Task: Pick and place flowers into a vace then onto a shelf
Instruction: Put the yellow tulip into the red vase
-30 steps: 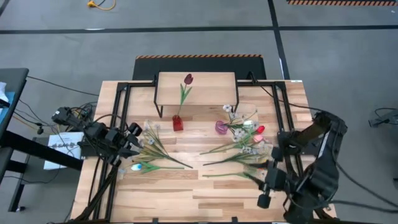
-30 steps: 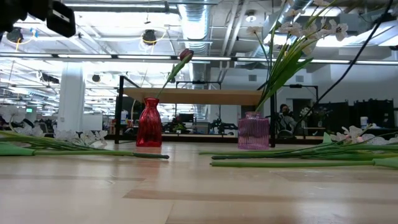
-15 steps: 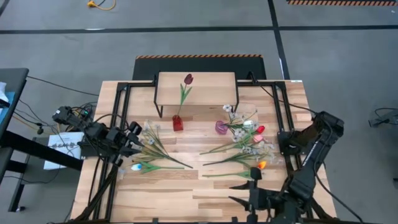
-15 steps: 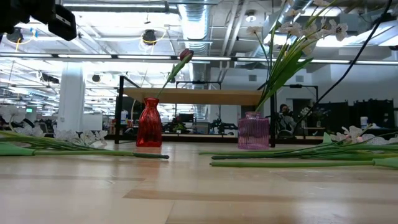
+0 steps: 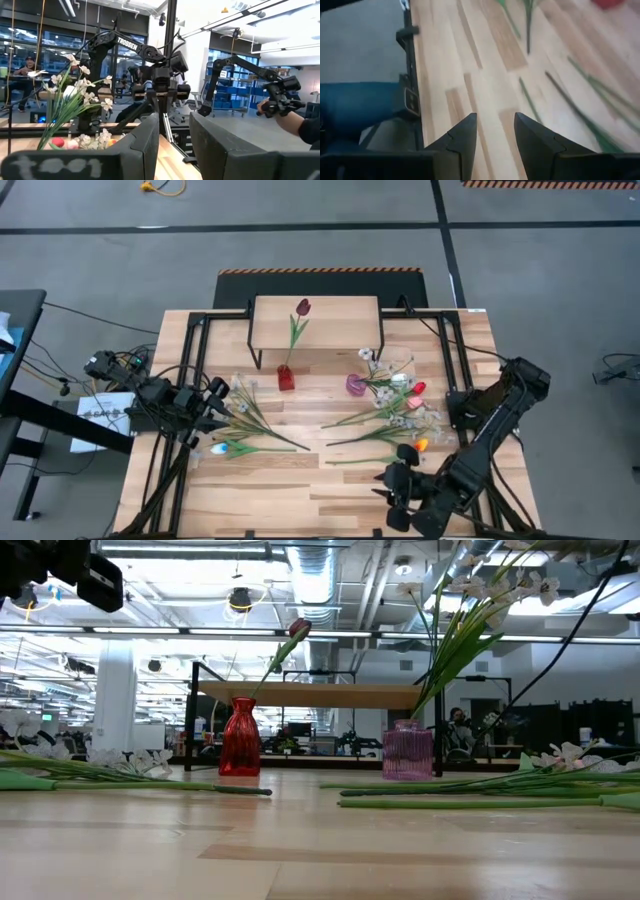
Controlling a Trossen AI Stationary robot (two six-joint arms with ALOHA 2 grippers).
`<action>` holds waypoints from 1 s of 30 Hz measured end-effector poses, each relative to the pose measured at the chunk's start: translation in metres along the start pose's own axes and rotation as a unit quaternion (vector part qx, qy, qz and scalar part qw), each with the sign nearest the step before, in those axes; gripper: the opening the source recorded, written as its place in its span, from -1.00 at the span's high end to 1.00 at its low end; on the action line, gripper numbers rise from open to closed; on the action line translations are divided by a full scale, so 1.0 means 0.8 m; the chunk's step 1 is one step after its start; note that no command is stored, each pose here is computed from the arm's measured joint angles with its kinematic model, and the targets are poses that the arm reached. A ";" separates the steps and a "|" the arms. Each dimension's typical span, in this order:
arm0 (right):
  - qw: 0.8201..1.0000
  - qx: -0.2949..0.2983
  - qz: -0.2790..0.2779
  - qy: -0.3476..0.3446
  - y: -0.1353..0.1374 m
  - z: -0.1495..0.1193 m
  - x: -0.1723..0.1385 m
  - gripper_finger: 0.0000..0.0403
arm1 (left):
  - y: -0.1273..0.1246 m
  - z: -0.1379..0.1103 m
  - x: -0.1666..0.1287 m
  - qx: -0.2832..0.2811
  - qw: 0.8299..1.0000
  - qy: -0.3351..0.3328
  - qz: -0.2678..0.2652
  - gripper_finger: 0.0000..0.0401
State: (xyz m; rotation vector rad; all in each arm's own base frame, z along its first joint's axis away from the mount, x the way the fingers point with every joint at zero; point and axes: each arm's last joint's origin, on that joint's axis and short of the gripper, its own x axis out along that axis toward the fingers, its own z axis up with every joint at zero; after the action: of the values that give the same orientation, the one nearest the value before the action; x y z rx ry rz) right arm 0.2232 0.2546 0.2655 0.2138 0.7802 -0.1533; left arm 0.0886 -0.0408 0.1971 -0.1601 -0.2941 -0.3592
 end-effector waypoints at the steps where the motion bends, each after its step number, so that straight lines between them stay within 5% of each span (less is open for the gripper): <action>1: 1.000 0.005 -0.003 0.009 -0.002 -0.002 0.000 0.38 | 0.000 0.000 0.000 0.000 1.000 0.000 0.000 0.51; 8: 0.996 0.030 -0.010 0.079 -0.007 -0.012 0.008 0.38 | 0.000 0.000 0.000 0.000 1.000 0.000 0.000 0.51; 30: 0.957 -0.077 -0.149 0.237 -0.022 -0.093 0.127 0.38 | 0.000 -0.001 0.000 -0.002 1.000 0.001 0.000 0.51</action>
State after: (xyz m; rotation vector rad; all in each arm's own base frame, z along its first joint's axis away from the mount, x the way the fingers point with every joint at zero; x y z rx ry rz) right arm 0.2404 0.2500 0.1398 -0.0215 1.2981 -0.3324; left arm 0.0887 -0.0408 0.1966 -0.1631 -0.2917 -0.3601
